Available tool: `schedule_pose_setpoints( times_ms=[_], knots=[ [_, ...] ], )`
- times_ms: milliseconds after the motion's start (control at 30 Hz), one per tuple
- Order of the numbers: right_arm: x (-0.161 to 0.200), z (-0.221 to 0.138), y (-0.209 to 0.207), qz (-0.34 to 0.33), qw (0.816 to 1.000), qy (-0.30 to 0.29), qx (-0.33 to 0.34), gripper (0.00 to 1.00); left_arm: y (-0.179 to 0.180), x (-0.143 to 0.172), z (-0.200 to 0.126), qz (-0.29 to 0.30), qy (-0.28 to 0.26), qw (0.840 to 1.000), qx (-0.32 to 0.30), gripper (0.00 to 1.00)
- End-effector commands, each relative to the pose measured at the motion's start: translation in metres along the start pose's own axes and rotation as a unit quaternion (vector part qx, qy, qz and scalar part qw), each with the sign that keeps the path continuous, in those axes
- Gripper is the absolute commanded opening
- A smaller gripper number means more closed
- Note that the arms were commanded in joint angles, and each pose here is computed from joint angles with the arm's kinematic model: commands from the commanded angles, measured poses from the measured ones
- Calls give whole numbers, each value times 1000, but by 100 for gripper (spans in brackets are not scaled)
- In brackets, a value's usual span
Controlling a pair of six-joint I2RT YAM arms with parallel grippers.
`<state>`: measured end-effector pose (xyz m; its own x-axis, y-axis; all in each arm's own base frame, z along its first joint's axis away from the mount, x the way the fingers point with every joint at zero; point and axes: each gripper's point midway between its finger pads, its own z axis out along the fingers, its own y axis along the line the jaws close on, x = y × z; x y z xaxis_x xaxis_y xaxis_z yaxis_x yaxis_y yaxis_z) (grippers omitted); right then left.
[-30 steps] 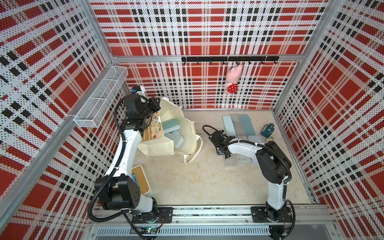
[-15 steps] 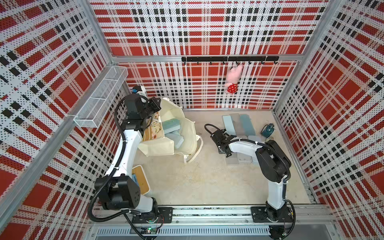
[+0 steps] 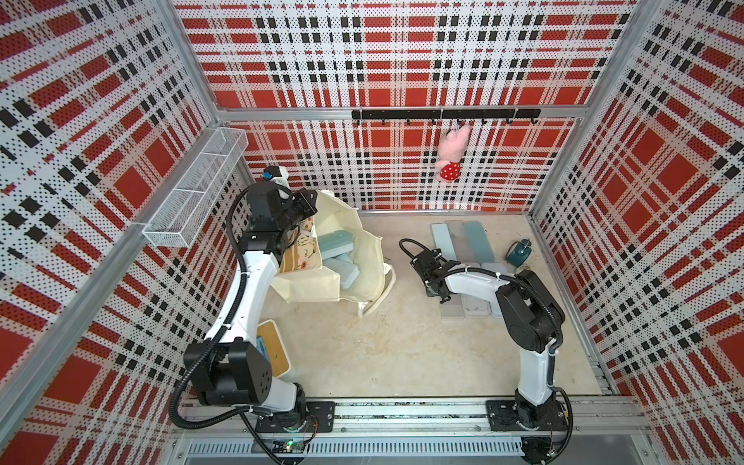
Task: Take out the pencil case from the canvas bag
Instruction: Place the pencil case at the center of the board.
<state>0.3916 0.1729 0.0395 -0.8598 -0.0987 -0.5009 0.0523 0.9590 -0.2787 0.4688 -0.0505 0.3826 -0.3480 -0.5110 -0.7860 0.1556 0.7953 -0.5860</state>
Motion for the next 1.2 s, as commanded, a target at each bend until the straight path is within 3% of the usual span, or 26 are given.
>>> schedule_pose_setpoints(
  times_ms=[0, 133, 233, 400, 567, 767, 900, 1033, 1167],
  knots=[
    [-9, -19, 0, 16, 999, -8, -44, 64, -51, -43, -19, 43, -67, 995, 64, 0],
    [-49, -76, -4, 79, 982, -109, -132, 76, -66, -37, -12, 60, -55, 993, 85, 0],
    [-65, -114, -12, 101, 963, -171, -185, 77, -83, -30, -6, 77, -46, 990, 111, 0],
    [-80, -175, -12, 113, 917, -248, -292, 74, -103, -14, 6, 101, -26, 983, 148, 0],
    [-75, -238, 0, 94, 853, -328, -394, 65, -119, 5, 13, 125, -11, 978, 169, 0],
    [-57, -303, 30, 36, 815, -376, -440, 56, -129, 25, 18, 147, 8, 971, 186, 0],
    [-36, -313, 69, -20, 813, -352, -462, 54, -136, 31, 18, 155, 12, 968, 196, 0],
    [-19, -291, 112, -79, 839, -307, -441, 53, -145, 36, 16, 157, 16, 965, 207, 0],
    [-14, -258, 138, -77, 867, -264, -416, 48, -148, 36, 12, 159, 13, 965, 208, 0]
  ],
)
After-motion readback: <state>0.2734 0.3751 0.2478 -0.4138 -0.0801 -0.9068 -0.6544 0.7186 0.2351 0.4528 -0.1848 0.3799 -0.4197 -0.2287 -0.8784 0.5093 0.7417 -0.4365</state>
